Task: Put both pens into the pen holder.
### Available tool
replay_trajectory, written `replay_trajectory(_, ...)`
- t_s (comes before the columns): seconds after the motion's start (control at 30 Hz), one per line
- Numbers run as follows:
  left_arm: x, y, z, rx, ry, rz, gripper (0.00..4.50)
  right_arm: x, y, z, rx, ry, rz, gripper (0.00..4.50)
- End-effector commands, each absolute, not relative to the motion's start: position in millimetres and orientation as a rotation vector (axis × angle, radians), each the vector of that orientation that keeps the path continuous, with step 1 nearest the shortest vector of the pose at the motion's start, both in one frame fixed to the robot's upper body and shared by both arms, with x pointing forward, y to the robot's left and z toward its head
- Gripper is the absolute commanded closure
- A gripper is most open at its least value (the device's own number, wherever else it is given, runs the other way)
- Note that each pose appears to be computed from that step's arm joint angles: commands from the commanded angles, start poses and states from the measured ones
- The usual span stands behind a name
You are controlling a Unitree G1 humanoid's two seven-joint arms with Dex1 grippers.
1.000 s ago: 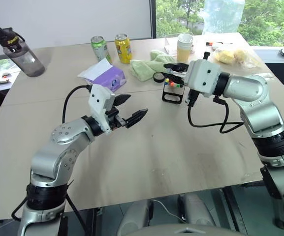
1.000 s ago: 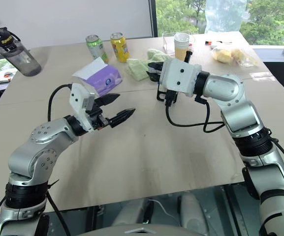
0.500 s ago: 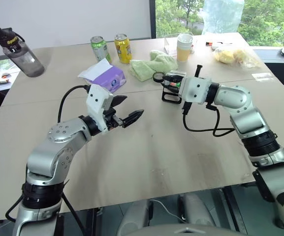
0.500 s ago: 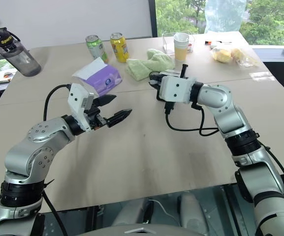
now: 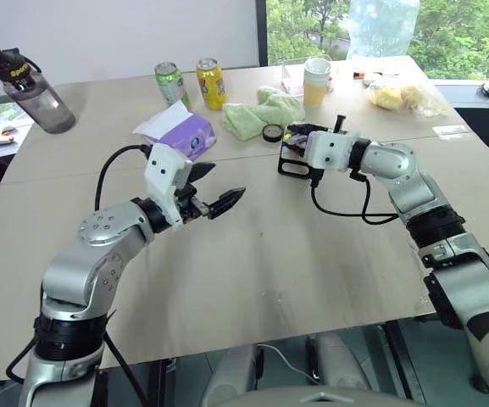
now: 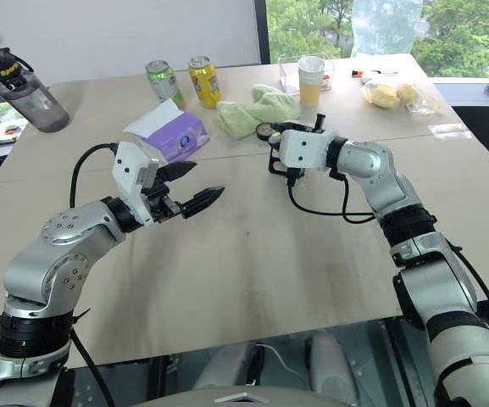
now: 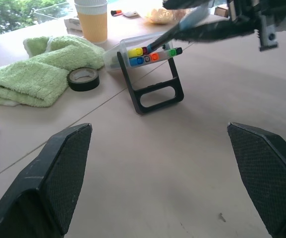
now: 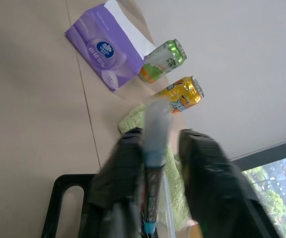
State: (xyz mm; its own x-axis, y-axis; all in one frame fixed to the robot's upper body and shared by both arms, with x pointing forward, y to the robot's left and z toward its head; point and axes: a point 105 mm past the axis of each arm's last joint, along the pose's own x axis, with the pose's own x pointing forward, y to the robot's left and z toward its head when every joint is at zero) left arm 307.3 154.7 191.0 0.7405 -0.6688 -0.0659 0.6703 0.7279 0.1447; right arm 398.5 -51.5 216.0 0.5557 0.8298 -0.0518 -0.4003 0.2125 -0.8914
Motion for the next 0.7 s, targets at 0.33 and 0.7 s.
replay_trajectory(0.33,303,169,196,0.197,-0.023,-0.681,0.00,400,-57,244,-0.920,-0.598,0.848,0.50)
replay_trajectory(0.7,292,186,153,0.197,0.041,-0.587,0.00,311,-80,172,-0.414,-0.153,1.258,0.50)
